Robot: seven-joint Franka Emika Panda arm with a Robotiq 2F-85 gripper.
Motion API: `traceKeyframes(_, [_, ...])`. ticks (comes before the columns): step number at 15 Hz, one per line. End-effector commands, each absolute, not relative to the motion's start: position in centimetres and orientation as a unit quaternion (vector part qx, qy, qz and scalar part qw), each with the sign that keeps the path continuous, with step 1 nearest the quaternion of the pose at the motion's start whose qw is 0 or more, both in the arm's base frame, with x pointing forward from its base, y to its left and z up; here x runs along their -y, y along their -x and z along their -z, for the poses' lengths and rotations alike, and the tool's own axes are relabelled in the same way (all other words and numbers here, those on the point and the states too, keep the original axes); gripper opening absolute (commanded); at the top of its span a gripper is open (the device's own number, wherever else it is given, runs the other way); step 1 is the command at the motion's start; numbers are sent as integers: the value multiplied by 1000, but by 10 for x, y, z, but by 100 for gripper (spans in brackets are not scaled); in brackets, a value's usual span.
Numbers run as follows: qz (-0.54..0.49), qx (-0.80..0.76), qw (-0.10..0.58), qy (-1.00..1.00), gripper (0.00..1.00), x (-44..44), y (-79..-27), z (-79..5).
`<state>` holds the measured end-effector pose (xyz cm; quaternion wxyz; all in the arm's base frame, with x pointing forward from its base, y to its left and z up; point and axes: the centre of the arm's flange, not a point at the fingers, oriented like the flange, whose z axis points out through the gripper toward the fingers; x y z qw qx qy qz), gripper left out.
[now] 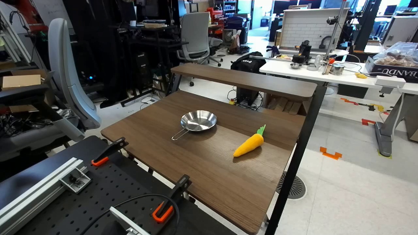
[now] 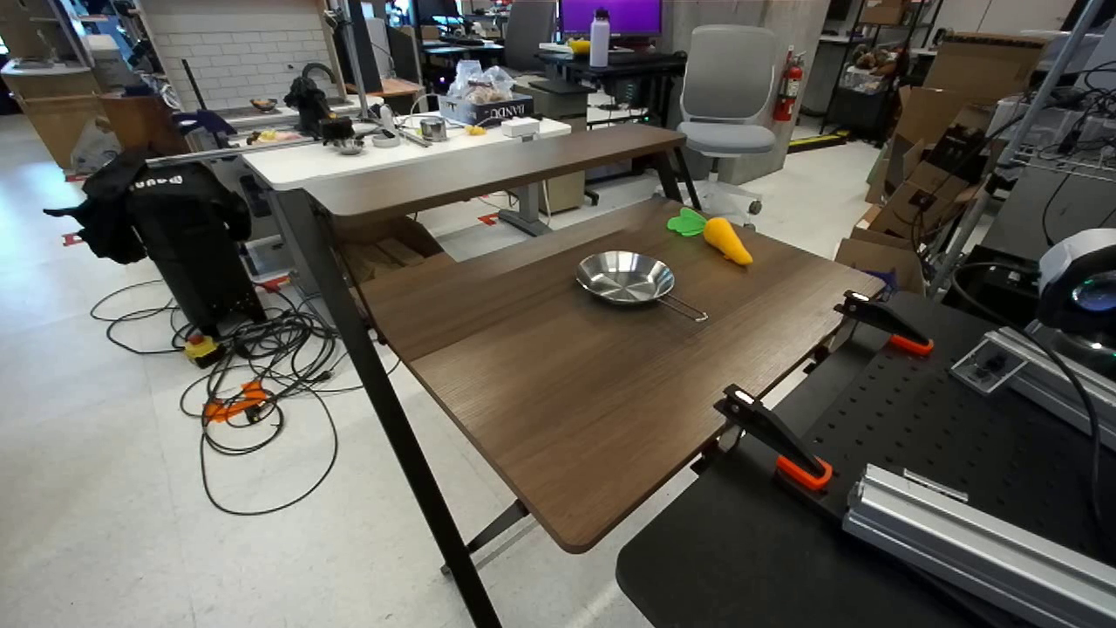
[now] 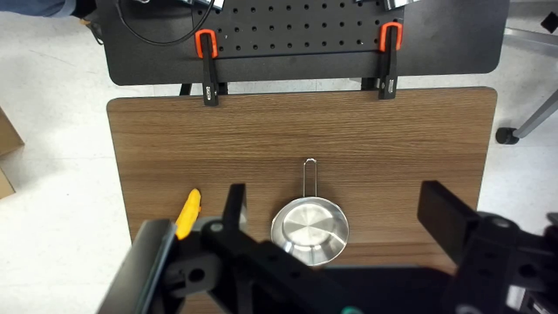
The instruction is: Put the carrot plushie in the pan
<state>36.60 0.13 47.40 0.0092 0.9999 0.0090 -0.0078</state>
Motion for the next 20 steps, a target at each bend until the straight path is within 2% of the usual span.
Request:
traceKeyframes(1, [4,-10,11,-1000,100,3,-369,-466])
traceKeyframes(8, [-8,-5,24,-1000,100,17,-384,-430])
traceKeyframes(20, [0,58,17,-998,100,85,-439,-327])
